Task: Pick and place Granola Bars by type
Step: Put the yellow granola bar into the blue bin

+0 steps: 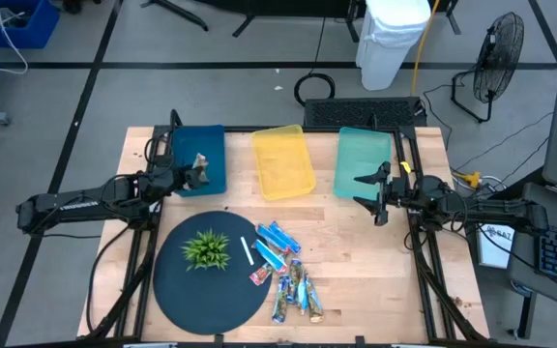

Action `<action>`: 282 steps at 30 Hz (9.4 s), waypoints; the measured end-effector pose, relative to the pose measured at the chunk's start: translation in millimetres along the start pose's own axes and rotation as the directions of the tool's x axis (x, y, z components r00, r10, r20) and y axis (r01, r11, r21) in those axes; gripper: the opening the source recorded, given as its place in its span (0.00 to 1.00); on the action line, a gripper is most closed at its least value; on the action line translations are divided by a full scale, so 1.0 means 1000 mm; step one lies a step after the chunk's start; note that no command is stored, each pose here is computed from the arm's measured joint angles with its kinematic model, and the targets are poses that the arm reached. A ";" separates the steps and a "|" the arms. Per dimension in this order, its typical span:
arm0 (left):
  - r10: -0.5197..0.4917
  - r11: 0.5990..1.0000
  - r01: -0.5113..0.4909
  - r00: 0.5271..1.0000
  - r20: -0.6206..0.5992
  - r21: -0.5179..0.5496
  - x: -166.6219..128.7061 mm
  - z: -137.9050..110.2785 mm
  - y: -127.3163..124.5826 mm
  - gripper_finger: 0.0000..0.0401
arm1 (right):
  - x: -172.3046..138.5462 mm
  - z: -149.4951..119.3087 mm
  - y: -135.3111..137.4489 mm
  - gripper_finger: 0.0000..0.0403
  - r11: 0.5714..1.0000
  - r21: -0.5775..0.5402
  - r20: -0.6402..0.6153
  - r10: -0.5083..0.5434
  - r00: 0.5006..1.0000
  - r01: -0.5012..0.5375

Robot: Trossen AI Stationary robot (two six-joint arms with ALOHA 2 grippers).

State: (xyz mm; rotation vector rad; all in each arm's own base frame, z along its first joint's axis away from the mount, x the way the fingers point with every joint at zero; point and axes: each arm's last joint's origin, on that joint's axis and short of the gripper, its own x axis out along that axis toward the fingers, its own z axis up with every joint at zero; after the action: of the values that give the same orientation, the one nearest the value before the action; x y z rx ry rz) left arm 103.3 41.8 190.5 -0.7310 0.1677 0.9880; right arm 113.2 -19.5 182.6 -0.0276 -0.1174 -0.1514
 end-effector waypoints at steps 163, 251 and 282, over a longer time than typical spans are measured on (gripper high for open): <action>-0.002 1.000 0.002 1.000 0.002 0.012 0.000 0.000 0.000 0.69 | 0.132 -0.044 0.145 0.00 0.829 -0.135 -0.422 0.448 0.788 -0.543; -0.536 0.763 0.545 0.834 -0.129 0.349 0.116 -0.023 -0.234 0.65 | 0.165 0.016 -0.018 0.00 0.876 -0.480 -0.068 -0.095 0.993 0.051; -0.477 0.768 0.452 0.877 -0.065 0.453 0.123 -0.017 -0.229 0.12 | 0.165 0.014 -0.018 0.00 0.890 -0.454 -0.086 -0.093 0.992 0.044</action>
State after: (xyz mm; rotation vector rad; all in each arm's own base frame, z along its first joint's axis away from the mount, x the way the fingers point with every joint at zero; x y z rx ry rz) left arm 360.3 40.4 233.9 -0.2806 0.1536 0.4557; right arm 270.8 -61.5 216.8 -0.4823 0.0251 -0.2486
